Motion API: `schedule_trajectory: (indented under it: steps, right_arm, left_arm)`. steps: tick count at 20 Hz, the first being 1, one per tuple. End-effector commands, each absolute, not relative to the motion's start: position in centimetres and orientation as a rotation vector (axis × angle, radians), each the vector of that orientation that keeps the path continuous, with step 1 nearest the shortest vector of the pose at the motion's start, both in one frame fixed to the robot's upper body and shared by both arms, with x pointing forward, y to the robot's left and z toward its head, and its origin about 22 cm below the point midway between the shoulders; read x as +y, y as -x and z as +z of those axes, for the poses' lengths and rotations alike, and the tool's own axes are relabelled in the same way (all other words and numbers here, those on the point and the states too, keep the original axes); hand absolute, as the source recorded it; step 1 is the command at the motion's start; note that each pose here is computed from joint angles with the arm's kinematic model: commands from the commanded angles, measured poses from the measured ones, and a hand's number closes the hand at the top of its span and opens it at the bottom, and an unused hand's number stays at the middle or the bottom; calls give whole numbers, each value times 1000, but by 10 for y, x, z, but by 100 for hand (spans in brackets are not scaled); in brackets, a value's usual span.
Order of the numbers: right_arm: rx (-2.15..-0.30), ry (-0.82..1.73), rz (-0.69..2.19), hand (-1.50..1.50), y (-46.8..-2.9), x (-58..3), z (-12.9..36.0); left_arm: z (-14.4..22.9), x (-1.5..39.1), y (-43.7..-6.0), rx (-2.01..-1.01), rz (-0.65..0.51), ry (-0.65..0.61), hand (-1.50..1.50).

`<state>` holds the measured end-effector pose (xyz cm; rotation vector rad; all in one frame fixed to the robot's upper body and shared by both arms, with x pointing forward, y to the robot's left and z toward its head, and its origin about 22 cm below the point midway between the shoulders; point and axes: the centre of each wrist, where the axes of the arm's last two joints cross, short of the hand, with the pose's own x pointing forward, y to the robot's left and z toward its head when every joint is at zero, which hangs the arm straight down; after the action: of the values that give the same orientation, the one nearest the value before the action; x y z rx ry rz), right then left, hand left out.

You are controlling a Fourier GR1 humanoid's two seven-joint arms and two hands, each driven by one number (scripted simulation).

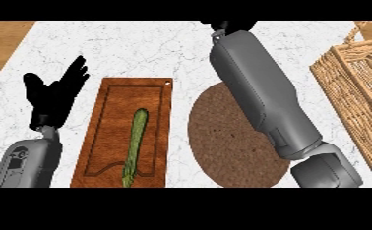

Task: Pick the pear from the placemat and place it in the basket

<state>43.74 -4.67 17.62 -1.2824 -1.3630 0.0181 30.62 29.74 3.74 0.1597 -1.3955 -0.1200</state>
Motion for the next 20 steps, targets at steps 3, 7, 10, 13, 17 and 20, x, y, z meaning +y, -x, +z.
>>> schedule_trajectory:
  steps: [3,7,10,13,17,20]
  right_arm:
    - [-1227,1364,-207,150,-450,-42,228]
    - [-1191,1442,-224,150,-454,-43,251]
    - [-1175,1478,-279,150,-465,-80,286]
    - [-1151,1530,-319,150,-469,-95,284]
    - [-1118,1601,-348,150,-474,-126,303]
    - [-985,1708,-345,150,-481,-152,284]
  left_arm:
    - [37,304,-301,-1400,-106,-182,0]
    - [45,308,-304,-1405,-108,-188,0]
    - [39,314,-301,-1396,-105,-166,0]
    - [44,309,-302,-1401,-94,-174,0]
    - [44,303,-296,-1393,-104,-163,0]
    - [42,309,-294,-1396,-113,-166,0]
